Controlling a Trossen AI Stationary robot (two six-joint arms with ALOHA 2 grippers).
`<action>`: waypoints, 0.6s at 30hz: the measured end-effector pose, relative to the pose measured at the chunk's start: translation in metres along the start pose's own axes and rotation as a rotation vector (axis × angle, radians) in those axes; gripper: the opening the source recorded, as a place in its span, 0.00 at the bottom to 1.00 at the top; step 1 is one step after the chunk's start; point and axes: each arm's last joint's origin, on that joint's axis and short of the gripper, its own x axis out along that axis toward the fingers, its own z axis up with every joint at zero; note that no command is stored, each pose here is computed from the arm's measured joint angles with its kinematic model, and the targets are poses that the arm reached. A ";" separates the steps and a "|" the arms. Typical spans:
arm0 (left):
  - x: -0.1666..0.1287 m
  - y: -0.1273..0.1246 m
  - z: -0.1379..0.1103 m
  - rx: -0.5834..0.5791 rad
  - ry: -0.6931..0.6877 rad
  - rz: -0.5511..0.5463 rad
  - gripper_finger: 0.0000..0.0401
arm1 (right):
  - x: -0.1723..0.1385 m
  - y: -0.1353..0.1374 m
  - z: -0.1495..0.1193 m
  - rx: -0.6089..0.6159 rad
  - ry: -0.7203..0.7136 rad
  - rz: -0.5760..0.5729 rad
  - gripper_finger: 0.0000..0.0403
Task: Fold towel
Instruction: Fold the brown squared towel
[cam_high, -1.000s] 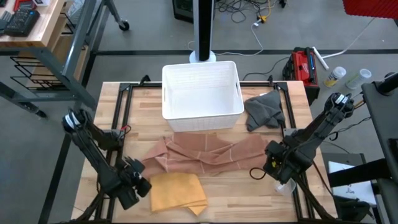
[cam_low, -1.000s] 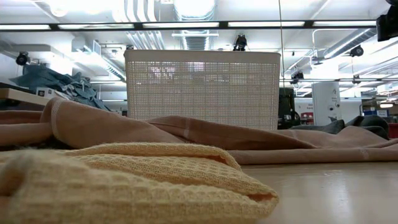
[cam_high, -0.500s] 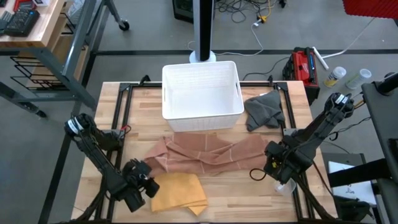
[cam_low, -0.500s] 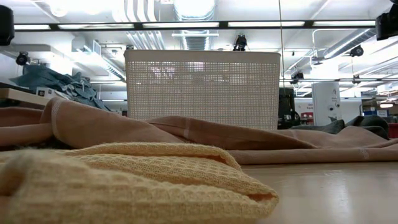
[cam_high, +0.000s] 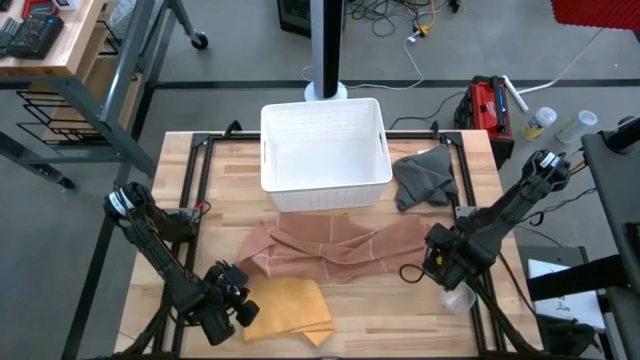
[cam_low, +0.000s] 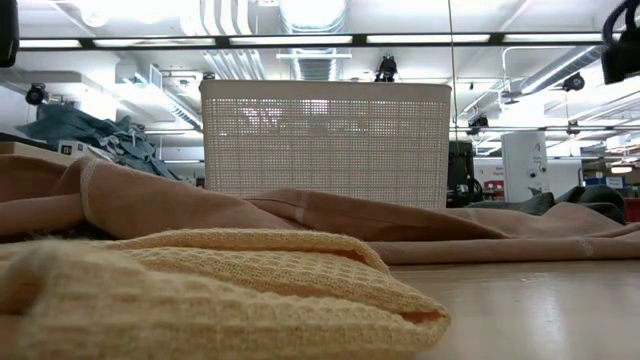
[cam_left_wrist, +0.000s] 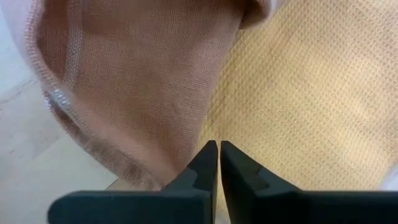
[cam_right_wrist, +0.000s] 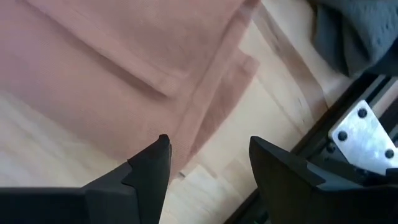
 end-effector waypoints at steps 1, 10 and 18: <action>0.000 0.000 0.000 0.000 0.000 0.000 0.01 | 0.001 0.000 0.000 -0.002 0.008 0.001 0.52; -0.006 -0.007 -0.003 -0.017 0.053 -0.031 0.00 | 0.007 0.008 -0.002 -0.006 0.040 -0.001 0.51; -0.021 -0.008 -0.013 -0.039 0.233 0.029 0.00 | 0.023 0.025 -0.006 0.022 0.061 -0.041 0.52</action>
